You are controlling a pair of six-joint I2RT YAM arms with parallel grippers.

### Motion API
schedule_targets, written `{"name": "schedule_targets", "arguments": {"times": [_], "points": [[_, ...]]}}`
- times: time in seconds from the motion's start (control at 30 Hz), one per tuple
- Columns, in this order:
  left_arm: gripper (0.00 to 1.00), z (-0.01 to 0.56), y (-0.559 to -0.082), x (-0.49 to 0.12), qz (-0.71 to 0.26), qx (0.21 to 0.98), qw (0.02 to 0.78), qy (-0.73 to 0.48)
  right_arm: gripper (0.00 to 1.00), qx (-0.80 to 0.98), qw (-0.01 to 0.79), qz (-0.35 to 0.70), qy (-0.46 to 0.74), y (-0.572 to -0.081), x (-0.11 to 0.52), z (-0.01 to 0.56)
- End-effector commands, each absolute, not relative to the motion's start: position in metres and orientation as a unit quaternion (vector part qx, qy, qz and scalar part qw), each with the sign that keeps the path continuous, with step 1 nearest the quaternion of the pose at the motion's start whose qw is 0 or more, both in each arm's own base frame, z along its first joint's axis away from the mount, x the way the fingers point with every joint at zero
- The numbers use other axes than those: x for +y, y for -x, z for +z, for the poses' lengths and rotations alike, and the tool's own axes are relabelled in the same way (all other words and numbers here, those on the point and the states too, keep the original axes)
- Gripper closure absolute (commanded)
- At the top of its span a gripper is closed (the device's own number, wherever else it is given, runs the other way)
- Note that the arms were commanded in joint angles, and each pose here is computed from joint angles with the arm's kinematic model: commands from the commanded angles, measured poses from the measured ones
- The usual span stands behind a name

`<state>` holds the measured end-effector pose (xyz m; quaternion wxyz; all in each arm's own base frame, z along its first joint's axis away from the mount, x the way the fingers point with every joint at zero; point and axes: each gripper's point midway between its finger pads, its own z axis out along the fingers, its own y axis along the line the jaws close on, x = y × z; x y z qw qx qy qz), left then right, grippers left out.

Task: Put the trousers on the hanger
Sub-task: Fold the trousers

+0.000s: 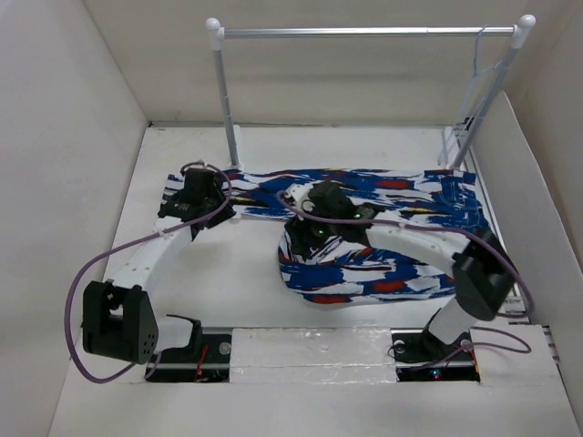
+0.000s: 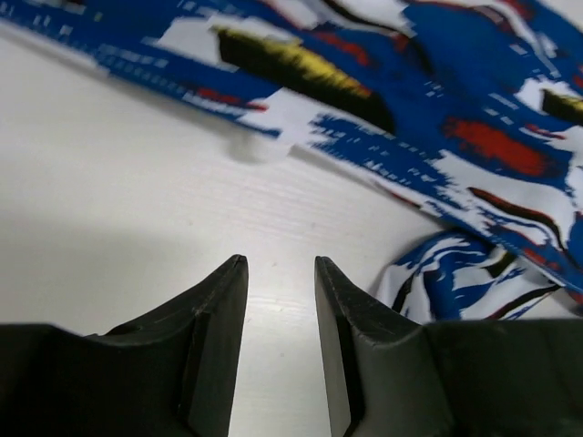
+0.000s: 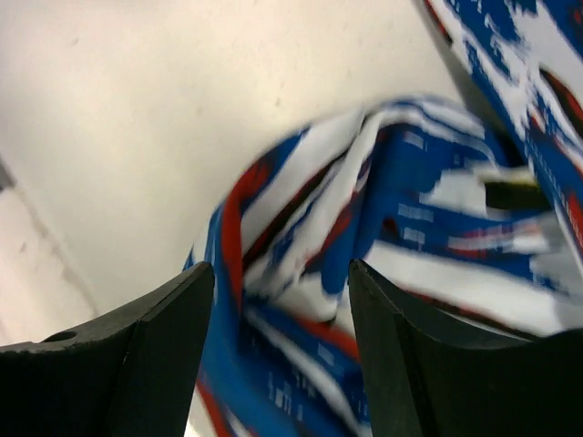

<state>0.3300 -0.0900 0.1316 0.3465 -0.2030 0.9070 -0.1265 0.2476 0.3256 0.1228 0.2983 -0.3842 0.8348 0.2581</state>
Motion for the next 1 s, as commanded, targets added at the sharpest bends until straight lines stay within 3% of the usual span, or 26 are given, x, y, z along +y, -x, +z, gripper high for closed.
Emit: {"name": "schedule_targets", "arguments": {"times": [0.0,0.3,0.4,0.43,0.47,0.5,0.53,0.67,0.77,0.87,0.93,0.97], "points": [[0.68,0.147,-0.324,-0.087,-0.15,0.89,0.369,0.221,0.33,0.849,0.303,0.214,0.377,-0.275,0.338,0.115],[0.66,0.177,-0.33,-0.078,-0.16,0.87,0.406,0.229,0.32,0.886,0.259,0.112,0.368,-0.288,0.361,0.048],[0.66,0.187,-0.334,-0.073,-0.153,0.863,0.422,0.232,0.58,0.883,0.248,0.118,0.382,-0.286,0.372,0.04],[0.66,0.191,-0.336,-0.072,-0.15,0.862,0.425,0.233,0.91,0.878,0.251,0.125,0.388,-0.287,0.376,0.043],[0.66,0.195,-0.338,-0.07,-0.145,0.859,0.431,0.235,1.0,0.86,0.245,0.158,0.418,-0.276,0.39,0.05],[0.65,0.195,-0.339,-0.066,-0.131,0.862,0.43,0.235,1.0,0.822,0.28,0.21,0.449,-0.268,0.408,0.09],[0.65,0.201,-0.341,-0.066,-0.134,0.859,0.435,0.235,1.0,0.822,0.28,0.211,0.449,-0.268,0.408,0.09],[0.58,0.211,-0.347,-0.054,-0.1,0.857,0.447,0.235,1.0,0.66,0.3,0.413,0.551,-0.194,0.434,0.208],[0.56,0.211,-0.352,-0.044,-0.072,0.86,0.442,0.244,1.0,0.558,0.327,0.496,0.58,-0.16,0.412,0.276],[0.54,0.213,-0.356,-0.042,-0.063,0.861,0.442,0.245,1.0,0.509,0.364,0.546,0.557,-0.159,0.382,0.3],[0.53,0.22,-0.358,-0.038,-0.051,0.859,0.444,0.249,1.0,0.581,0.393,0.536,0.47,-0.223,0.338,0.265],[0.53,0.225,-0.36,-0.037,-0.052,0.857,0.449,0.249,1.0,0.602,0.368,0.541,0.457,-0.222,0.337,0.242]]}}
